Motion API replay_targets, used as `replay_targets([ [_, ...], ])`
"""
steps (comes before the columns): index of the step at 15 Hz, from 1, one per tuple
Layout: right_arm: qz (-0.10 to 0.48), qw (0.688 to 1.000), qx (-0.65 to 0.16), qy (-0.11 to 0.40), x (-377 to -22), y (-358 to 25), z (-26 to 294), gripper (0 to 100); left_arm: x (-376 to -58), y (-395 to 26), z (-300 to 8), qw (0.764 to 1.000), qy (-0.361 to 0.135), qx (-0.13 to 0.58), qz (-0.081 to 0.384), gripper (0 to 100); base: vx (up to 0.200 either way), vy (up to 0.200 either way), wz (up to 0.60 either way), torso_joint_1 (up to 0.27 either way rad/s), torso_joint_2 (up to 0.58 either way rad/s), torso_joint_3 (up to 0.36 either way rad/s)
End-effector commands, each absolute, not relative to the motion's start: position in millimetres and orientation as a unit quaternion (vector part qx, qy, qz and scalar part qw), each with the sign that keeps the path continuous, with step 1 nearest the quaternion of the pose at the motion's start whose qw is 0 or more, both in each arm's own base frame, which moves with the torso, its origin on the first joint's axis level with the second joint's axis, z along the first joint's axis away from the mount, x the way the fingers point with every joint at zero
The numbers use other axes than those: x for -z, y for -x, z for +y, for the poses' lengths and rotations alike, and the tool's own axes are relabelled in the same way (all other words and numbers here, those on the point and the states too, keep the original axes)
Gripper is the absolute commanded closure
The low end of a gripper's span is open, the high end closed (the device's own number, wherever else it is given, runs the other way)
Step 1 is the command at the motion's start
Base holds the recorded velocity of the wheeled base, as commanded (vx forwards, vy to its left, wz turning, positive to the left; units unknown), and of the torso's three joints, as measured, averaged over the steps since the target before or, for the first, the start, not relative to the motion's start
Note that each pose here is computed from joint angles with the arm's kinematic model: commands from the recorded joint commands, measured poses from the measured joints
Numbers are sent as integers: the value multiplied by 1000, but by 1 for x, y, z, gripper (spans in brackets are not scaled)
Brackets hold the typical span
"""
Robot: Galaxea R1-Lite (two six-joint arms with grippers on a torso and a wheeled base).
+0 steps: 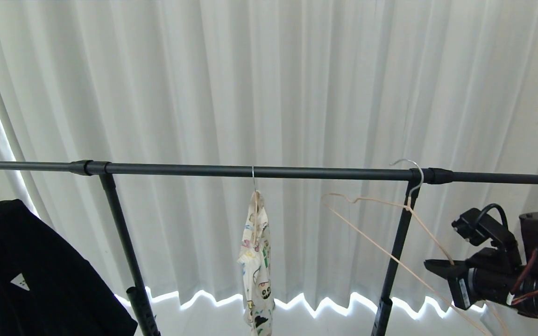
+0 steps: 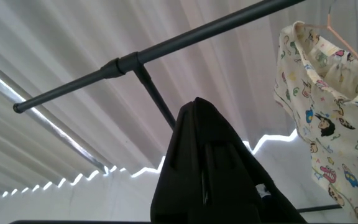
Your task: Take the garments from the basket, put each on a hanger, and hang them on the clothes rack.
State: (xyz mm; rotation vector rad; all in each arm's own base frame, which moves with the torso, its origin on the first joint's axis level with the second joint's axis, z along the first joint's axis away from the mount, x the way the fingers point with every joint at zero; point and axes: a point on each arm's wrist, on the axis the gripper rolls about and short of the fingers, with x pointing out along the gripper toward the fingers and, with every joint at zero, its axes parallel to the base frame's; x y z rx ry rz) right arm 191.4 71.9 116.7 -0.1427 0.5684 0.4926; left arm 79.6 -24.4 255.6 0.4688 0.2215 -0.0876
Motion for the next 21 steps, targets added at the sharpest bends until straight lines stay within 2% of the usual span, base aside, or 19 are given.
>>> replay_targets([
  [1,289,930,-210,85,-110,-168,65,100,-250,-81,-25,964,-234,45,119,100,0,0,0,0,0,0],
  [5,294,936,-169,99,-105,-150,56,100,-242,-82,-25,961,-240,45,133,100,0,0,0,0,0,0],
  [17,281,938,-174,104,-108,-147,58,100,-230,-82,-23,957,-244,35,155,100,-200,0,0,1,1,3],
  [21,275,940,-170,104,-111,-147,58,100,-229,-84,-23,959,-240,33,145,100,0,0,0,0,0,0],
])
